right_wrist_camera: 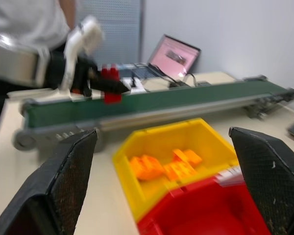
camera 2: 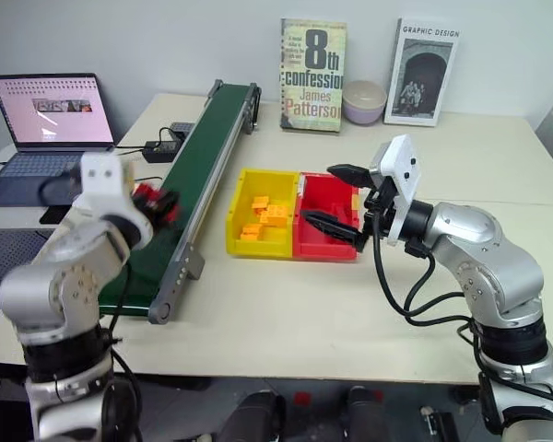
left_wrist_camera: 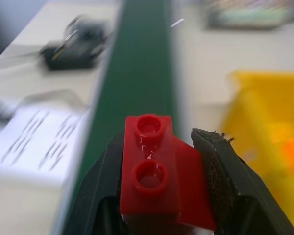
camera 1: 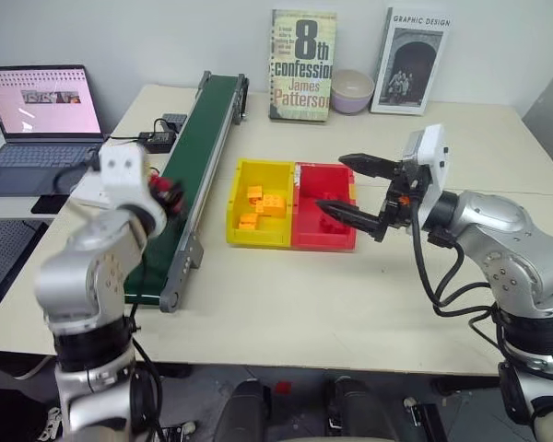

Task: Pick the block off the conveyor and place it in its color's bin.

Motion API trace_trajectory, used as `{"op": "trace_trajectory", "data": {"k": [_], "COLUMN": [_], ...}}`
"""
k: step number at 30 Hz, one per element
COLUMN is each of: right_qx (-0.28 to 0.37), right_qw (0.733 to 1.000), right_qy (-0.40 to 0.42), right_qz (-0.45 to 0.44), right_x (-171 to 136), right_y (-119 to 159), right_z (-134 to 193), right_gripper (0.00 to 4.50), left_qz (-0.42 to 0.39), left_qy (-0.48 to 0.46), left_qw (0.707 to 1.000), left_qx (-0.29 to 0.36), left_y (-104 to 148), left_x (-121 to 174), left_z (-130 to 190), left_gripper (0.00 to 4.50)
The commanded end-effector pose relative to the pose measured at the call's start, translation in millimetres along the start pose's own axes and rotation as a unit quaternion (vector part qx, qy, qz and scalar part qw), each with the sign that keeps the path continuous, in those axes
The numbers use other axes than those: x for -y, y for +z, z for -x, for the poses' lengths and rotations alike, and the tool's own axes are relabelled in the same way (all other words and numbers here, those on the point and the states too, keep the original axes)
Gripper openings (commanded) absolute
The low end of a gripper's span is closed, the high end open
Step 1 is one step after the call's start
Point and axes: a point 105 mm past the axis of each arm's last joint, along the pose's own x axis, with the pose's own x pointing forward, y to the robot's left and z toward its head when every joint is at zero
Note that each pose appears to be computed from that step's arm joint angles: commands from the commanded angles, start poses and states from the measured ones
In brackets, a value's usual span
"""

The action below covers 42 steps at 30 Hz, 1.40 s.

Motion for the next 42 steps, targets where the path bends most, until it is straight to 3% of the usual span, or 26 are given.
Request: {"op": "trace_trajectory", "data": {"k": [1, 6, 11, 13, 22, 25, 29, 35, 42], "right_qx": [-0.026, -0.057, -0.064, -0.068, -0.07, -0.069, -0.069, -0.079, -0.094], "right_qw": [0.994, 0.984, 0.978, 0.976, 0.973, 0.977, 0.984, 0.995, 0.995], "right_qy": [-0.1, -0.164, -0.198, -0.208, -0.219, -0.201, -0.163, -0.06, 0.0], "right_qz": [0.04, 0.031, 0.023, 0.023, 0.017, 0.017, 0.02, 0.029, 0.032], "right_x": [14.5, 12.8, 9.2, 7.3, 8.8, 9.9, 7.6, 12.1, 21.9], "right_y": [3.6, -6.8, -9.0, -10.1, -9.5, -9.0, -7.8, -5.9, -14.0], "right_z": [16.5, 28.7, 38.5, 42.8, 48.4, 44.1, 39.4, 31.7, 33.2], "right_gripper": [4.5, 4.5, 4.5, 4.5, 4.5, 4.5, 4.5, 4.5, 4.5], "left_qz": [-0.055, -0.135, -0.185, -0.202, -0.203, -0.203, -0.212, -0.246, -0.217], "left_qy": [-0.201, -0.325, -0.392, -0.408, -0.439, -0.428, -0.421, -0.372, -0.332], "left_qw": [0.978, 0.936, 0.901, 0.89, 0.875, 0.88, 0.882, 0.895, 0.917], "left_qx": [0.02, 0.029, 0.015, 0.006, 0.015, 0.022, 0.022, -0.018, -0.05], "left_y": [24.6, 32.2, 19.0, 11.8, 13.0, 20.2, 26.1, 26.2, 21.8], "left_x": [63.9, 118.9, 146.4, 152.6, 156.0, 140.9, 114.5, 32.4, 2.1], "left_z": [-25.7, -61.8, -84.5, -90.1, -94.2, -92.4, -81.2, -28.7, 25.1], "left_gripper": [1.52, 1.52, 1.52, 2.23, 3.92, 4.46, 4.46, 4.46, 4.46]}}
